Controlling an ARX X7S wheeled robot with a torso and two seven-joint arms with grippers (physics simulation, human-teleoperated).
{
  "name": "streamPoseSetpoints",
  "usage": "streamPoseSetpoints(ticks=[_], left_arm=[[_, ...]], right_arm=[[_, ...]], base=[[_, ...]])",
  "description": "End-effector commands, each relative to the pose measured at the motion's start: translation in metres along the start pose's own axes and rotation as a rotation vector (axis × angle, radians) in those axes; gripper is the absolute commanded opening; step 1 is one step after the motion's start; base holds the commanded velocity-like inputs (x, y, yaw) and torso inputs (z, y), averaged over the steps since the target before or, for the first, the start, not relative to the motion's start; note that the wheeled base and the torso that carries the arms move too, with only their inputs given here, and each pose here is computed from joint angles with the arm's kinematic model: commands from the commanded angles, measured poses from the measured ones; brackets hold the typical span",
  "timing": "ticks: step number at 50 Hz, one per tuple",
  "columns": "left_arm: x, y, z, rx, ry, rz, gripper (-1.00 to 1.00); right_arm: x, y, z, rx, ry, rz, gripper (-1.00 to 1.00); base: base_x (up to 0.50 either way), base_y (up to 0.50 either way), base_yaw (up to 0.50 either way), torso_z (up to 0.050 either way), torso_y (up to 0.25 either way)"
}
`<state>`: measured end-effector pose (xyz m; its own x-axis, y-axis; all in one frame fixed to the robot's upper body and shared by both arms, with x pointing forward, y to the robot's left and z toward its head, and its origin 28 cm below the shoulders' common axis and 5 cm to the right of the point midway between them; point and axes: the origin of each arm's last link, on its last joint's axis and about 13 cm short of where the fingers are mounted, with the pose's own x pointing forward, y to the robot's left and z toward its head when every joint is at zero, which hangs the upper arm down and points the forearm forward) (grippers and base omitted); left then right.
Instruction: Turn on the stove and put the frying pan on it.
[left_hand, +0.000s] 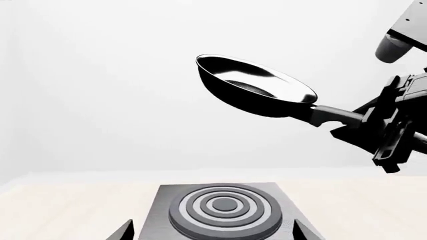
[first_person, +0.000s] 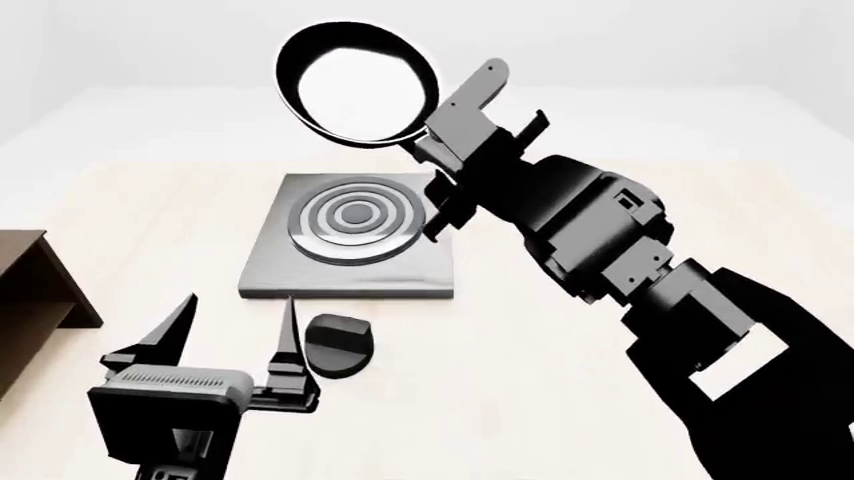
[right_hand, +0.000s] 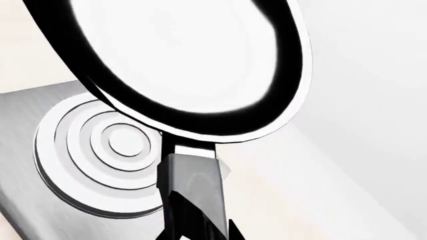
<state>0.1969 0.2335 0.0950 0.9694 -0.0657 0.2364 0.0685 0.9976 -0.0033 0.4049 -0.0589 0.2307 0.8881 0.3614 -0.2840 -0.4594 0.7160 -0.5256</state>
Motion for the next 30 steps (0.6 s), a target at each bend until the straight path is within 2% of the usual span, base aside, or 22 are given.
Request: streamPoseSetpoints(ticks=[1, 21, 30], left_arm=[[-0.0016, -0.0004, 0.0008, -0.007, -0.01, -0.018, 1.0], [-0.0027, -0.0007, 0.0025, -0.001, -0.018, -0.027, 1.0], [-0.0028, -0.0011, 0.0013, -0.013, -0.007, -0.014, 1.0]], right_arm=[[0.0023, -0.0031, 0.0212, -0.065, -0.061, -0.054, -1.0], [0.0017, -0.0014, 0.0262, -0.081, -0.074, -0.055, -1.0], [0.0029, 0.0019, 0.0284, -0.084, -0.077, -0.048, -1.0]], base=[[0.0, 0.0, 0.0, 0.0, -0.217], [0.0, 0.0, 0.0, 0.002, -0.25], [0.0, 0.0, 0.0, 0.0, -0.003]])
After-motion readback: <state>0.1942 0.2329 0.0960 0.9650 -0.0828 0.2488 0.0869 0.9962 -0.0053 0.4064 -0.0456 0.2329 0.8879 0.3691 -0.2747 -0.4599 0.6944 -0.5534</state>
